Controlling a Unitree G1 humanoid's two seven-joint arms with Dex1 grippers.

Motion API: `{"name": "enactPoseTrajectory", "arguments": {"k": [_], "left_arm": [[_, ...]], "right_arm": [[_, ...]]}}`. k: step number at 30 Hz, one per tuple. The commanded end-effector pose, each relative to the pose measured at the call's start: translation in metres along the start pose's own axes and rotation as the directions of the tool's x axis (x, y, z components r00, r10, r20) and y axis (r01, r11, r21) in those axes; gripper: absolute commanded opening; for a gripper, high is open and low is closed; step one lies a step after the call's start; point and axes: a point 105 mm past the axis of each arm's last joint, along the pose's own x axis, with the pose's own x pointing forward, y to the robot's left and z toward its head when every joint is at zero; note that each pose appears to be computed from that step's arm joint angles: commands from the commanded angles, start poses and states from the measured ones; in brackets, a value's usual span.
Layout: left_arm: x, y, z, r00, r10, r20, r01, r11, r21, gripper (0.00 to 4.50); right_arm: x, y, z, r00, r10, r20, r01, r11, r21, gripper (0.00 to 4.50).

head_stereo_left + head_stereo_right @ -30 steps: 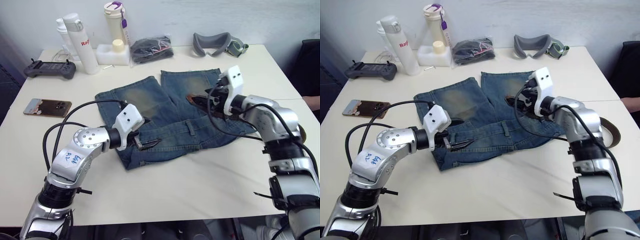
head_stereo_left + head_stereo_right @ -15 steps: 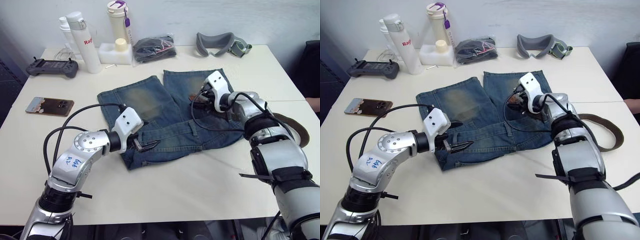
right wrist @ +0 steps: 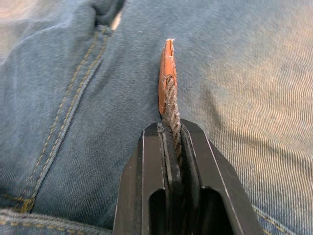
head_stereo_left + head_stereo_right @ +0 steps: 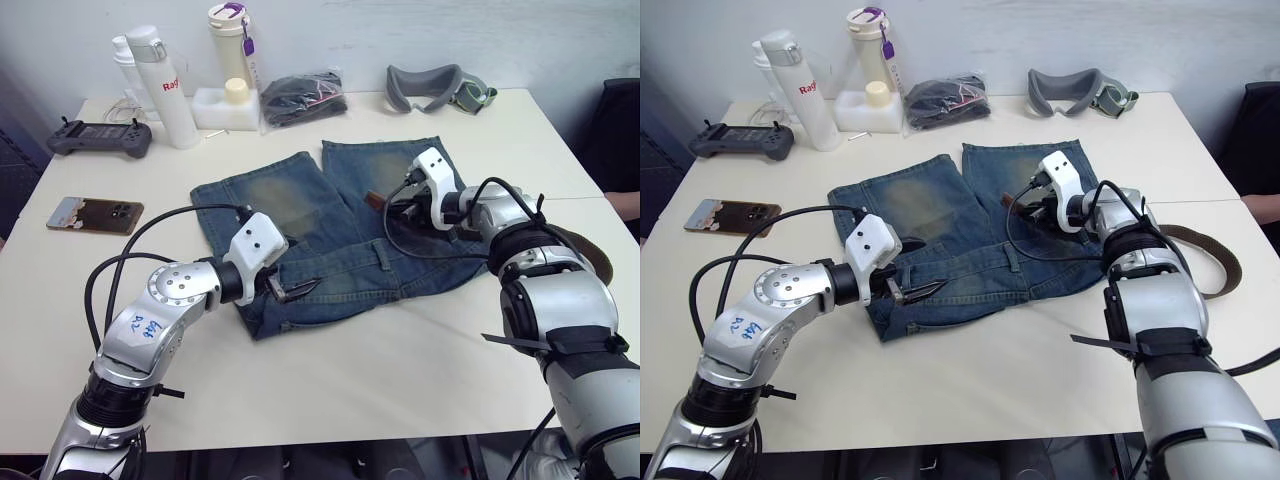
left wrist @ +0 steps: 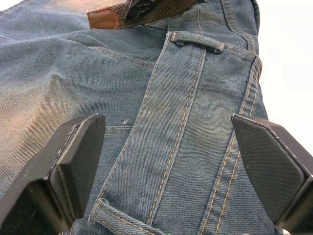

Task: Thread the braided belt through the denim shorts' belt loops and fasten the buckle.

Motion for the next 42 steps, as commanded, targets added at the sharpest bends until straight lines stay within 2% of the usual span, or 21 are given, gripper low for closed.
{"name": "enactPoseTrajectory", "arguments": {"k": [1, 2, 5, 12, 17, 21, 24, 26, 28, 32, 35, 38, 42], "left_arm": [[-0.003, 0.001, 0.008, 0.999, 0.015, 0.028, -0.015, 0.999, 0.029, 4.5], [-0.003, 0.001, 0.007, 0.999, 0.015, 0.028, -0.016, 0.999, 0.029, 4.5], [-0.002, 0.0, 0.006, 1.0, 0.01, 0.024, -0.011, 1.0, 0.028, 4.5], [-0.003, -0.003, 0.003, 1.0, 0.011, 0.021, -0.011, 1.0, 0.021, 4.5], [-0.003, -0.005, 0.002, 1.0, 0.005, 0.02, -0.006, 1.0, 0.019, 4.5], [-0.004, -0.005, 0.002, 1.0, 0.007, 0.016, -0.008, 1.0, 0.02, 4.5], [-0.004, -0.006, 0.002, 1.0, 0.007, 0.014, -0.007, 1.0, 0.018, 4.5], [-0.004, -0.007, 0.002, 1.0, 0.007, 0.014, -0.007, 1.0, 0.017, 4.5], [-0.004, -0.006, 0.002, 1.0, 0.009, 0.013, -0.009, 1.0, 0.017, 4.5], [-0.004, -0.006, 0.002, 1.0, 0.008, 0.012, -0.008, 1.0, 0.017, 4.5], [-0.004, -0.006, 0.002, 1.0, 0.005, 0.013, -0.005, 1.0, 0.016, 4.5], [-0.001, -0.007, 0.004, 1.0, -0.009, 0.018, 0.009, 1.0, 0.017, 4.5], [0.004, -0.008, 0.006, 0.999, -0.034, 0.026, 0.033, 0.999, 0.025, 4.5]], "right_arm": [[-0.024, 0.013, 0.043, 0.981, 0.189, 0.04, -0.172, 0.95, -0.262, 0.06], [-0.028, 0.017, 0.045, 0.973, 0.229, 0.03, -0.21, 0.932, -0.297, 0.06], [-0.053, 0.033, 0.048, 0.899, 0.436, -0.034, -0.418, 0.834, -0.359, 0.06], [-0.067, 0.051, 0.042, 0.829, 0.556, -0.056, -0.545, 0.782, -0.302, 0.06], [-0.064, 0.077, 0.005, 0.722, 0.636, -0.272, -0.691, 0.647, -0.323, 0.06], [-0.062, 0.085, -0.011, 0.659, 0.633, -0.406, -0.752, 0.564, -0.341, 0.06], [-0.054, 0.086, -0.02, 0.633, 0.601, -0.489, -0.774, 0.507, -0.379, 0.06], [-0.048, 0.085, -0.021, 0.627, 0.581, -0.518, -0.779, 0.485, -0.398, 0.06], [-0.039, 0.082, -0.016, 0.651, 0.555, -0.518, -0.759, 0.492, -0.426, 0.06], [-0.035, 0.077, 0.007, 0.711, 0.531, -0.461, -0.703, 0.507, -0.5, 1.52], [-0.038, 0.072, 0.02, 0.745, 0.51, -0.43, -0.664, 0.511, -0.546, 3.04], [-0.047, 0.067, 0.043, 0.789, 0.508, -0.346, -0.605, 0.543, -0.582, 4.39], [-0.068, 0.064, 0.075, 0.825, 0.533, -0.186, -0.529, 0.616, -0.583, 4.46]]}}
